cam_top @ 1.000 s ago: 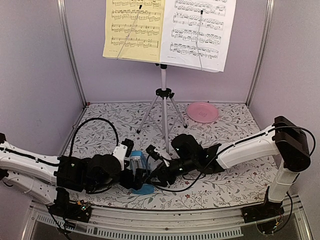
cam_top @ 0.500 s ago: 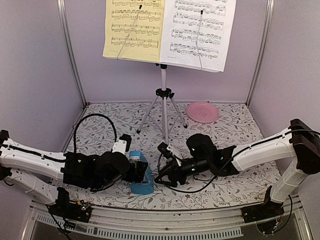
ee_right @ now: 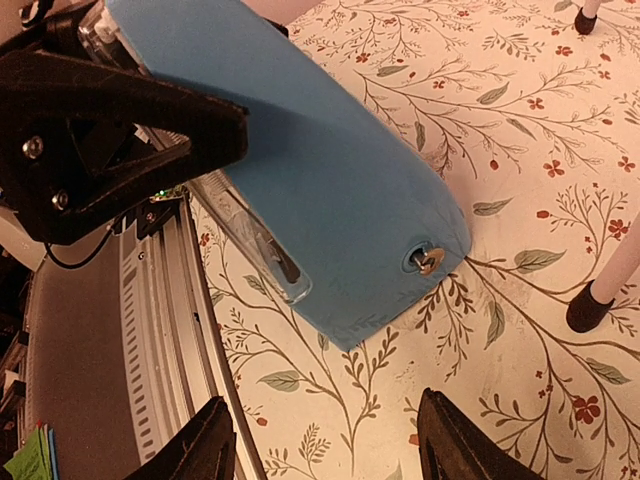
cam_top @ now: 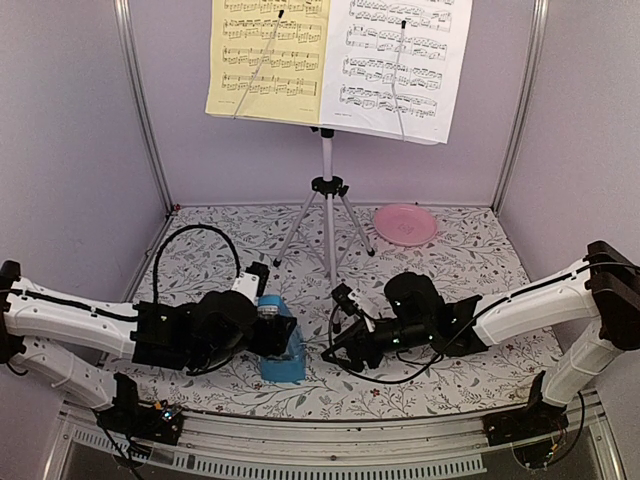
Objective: Set up the instrument practice props
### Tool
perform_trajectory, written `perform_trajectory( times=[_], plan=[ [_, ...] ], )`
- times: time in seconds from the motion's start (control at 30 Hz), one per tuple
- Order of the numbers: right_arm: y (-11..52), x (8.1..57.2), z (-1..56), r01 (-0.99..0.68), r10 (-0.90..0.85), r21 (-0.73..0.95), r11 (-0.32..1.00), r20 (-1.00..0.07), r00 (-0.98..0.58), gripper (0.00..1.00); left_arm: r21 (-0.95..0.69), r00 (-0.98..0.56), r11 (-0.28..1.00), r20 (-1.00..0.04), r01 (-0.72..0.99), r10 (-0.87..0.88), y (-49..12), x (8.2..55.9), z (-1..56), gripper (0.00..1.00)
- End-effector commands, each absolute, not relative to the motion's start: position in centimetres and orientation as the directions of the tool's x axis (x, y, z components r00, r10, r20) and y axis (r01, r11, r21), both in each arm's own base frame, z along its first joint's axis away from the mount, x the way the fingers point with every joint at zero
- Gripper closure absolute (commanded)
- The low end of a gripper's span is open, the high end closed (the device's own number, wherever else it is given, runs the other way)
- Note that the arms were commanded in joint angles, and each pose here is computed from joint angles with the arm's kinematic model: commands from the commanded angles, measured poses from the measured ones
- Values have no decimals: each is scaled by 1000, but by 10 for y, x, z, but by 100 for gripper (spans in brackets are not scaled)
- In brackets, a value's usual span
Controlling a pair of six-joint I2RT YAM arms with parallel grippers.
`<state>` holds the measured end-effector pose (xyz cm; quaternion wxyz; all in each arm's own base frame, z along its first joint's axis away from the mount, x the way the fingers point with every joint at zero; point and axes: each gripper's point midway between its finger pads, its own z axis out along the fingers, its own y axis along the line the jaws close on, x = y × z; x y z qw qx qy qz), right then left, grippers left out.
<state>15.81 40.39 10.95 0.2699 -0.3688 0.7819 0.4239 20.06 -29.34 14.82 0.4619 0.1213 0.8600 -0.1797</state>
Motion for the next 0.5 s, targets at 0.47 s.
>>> perform_trajectory(
  times=[0.47],
  plan=[
    [405,165,125,-823,-312,445,354,-773,-552,36,-181,-471,772,-866,610,169,-279,189,155,13]
  ],
)
